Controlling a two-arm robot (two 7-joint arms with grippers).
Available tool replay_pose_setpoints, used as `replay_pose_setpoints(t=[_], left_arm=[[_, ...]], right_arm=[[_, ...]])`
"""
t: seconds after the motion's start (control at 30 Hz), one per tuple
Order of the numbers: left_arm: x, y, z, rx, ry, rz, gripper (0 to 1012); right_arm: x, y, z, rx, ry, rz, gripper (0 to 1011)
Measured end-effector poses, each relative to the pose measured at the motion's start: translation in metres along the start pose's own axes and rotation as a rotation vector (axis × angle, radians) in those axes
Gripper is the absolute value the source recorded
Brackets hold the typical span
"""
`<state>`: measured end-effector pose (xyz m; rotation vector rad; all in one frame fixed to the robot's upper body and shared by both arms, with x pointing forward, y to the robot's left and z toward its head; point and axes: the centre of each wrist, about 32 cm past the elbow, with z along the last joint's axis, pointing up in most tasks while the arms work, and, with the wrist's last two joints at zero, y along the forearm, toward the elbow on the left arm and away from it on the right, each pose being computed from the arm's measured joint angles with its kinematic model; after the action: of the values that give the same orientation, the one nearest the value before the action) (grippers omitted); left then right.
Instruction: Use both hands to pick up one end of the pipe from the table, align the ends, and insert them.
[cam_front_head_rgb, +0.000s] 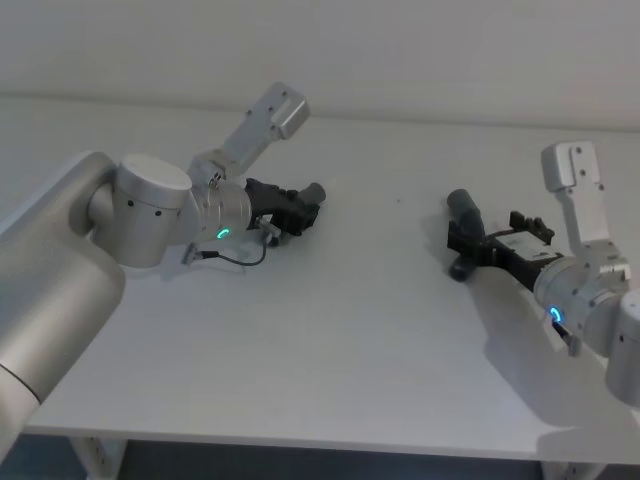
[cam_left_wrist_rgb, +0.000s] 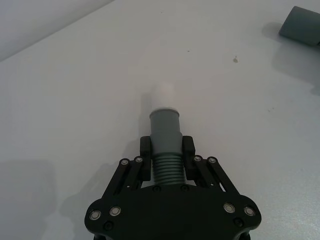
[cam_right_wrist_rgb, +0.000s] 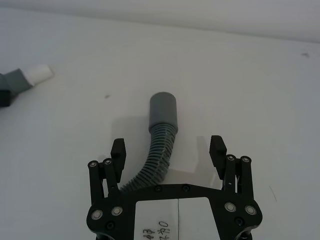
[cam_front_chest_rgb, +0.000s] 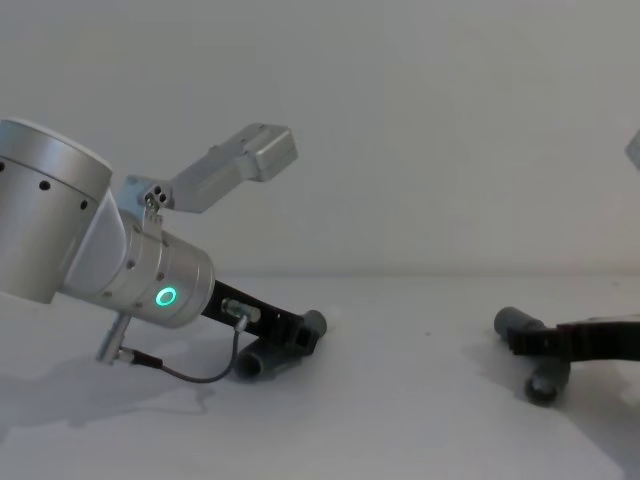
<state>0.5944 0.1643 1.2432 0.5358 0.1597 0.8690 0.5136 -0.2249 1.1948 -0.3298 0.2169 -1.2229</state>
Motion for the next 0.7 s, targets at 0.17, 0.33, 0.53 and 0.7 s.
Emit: replay_pose_setpoints(t=[0.17,0.33,0.53,0.7], left_arm=[[0.0,0.0,0.0,0.0,0.0,0.0,354],[0.0,0.0,0.0,0.0,0.0,0.0,354],[0.0,0.0,0.0,0.0,0.0,0.0,354],[0.0,0.0,0.0,0.0,0.0,0.0,354]], right_arm=[[0.0009,0.0031,0.0012,-0.021,-0.008,-0.004,1001],[0.0029,0.0067,0.0038,-0.044,-0.021,-0.005,1001],[0.0044,0.009,0.0056,-0.062,-0.031,-0.004,1001],[0.0052,0.0104,0.0072,-0.071,-0.038,-0.002,928]])
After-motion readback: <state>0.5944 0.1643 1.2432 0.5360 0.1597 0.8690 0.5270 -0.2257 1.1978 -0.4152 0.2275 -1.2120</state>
